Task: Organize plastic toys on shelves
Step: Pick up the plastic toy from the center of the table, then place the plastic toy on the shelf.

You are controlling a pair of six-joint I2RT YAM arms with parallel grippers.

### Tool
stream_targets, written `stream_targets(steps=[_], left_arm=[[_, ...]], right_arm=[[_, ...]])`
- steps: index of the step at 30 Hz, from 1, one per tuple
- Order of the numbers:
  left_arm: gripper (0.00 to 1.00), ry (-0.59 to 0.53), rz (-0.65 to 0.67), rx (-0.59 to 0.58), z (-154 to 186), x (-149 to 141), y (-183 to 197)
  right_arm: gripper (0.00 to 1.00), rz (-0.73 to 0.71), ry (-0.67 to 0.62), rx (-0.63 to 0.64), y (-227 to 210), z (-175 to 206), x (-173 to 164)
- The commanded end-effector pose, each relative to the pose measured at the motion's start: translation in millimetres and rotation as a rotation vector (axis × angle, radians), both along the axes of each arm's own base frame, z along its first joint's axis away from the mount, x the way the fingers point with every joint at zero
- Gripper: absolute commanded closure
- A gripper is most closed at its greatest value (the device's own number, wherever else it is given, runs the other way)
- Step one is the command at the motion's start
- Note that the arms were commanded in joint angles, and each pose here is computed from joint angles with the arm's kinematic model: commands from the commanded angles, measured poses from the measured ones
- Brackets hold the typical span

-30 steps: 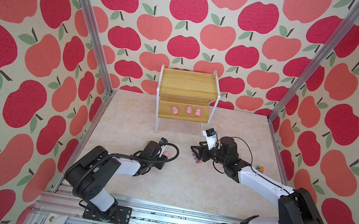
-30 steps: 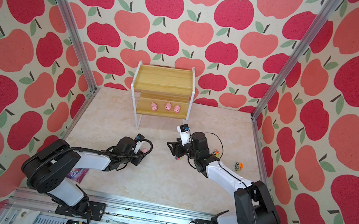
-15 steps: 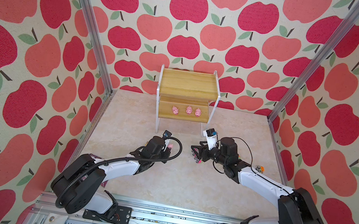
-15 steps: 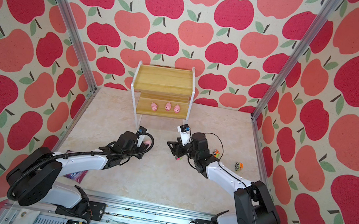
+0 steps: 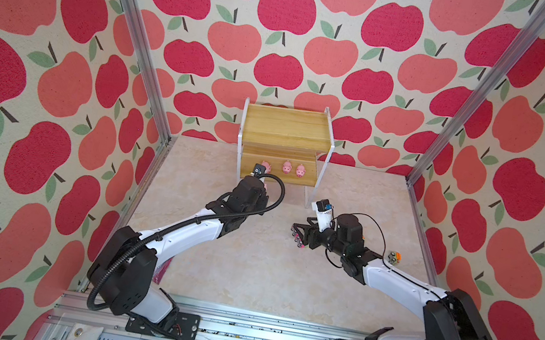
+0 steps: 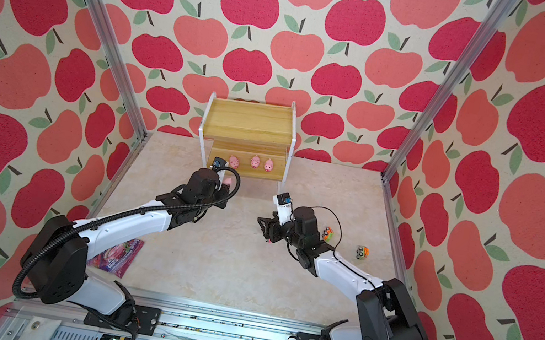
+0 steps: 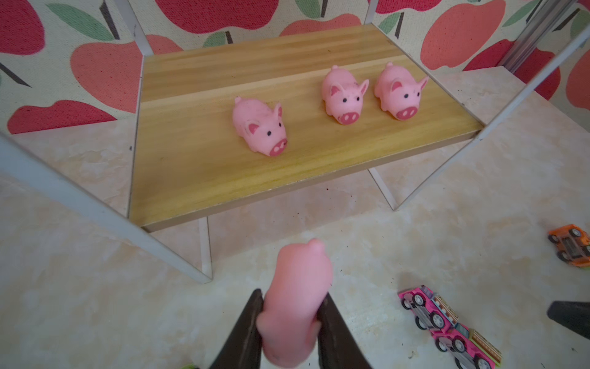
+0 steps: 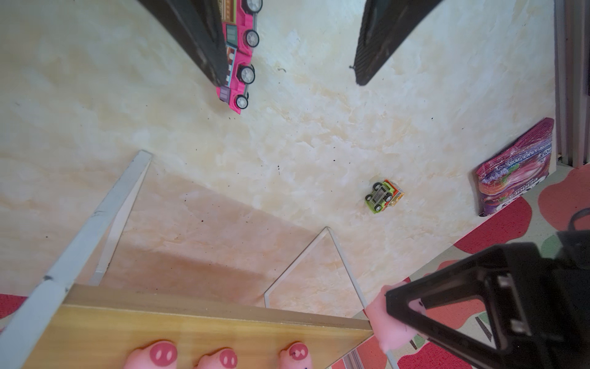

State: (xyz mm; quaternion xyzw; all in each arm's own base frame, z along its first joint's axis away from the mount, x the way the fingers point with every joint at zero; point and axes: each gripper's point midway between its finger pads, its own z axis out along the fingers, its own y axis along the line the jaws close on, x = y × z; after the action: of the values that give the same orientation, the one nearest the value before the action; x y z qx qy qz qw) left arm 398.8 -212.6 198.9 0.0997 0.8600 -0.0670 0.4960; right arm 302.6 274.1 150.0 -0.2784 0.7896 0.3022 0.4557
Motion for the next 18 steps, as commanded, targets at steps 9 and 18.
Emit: stream_targets(steps=[9, 18], left_arm=[[0.7, -0.018, 0.186, 0.062, 15, 40, 24], [0.69, -0.042, 0.242, 0.064, 12, 58, 25]], right_arm=[[0.34, -0.015, -0.104, 0.035, -8, 21, -2], [0.34, -0.012, -0.143, 0.056, -11, 28, -6]])
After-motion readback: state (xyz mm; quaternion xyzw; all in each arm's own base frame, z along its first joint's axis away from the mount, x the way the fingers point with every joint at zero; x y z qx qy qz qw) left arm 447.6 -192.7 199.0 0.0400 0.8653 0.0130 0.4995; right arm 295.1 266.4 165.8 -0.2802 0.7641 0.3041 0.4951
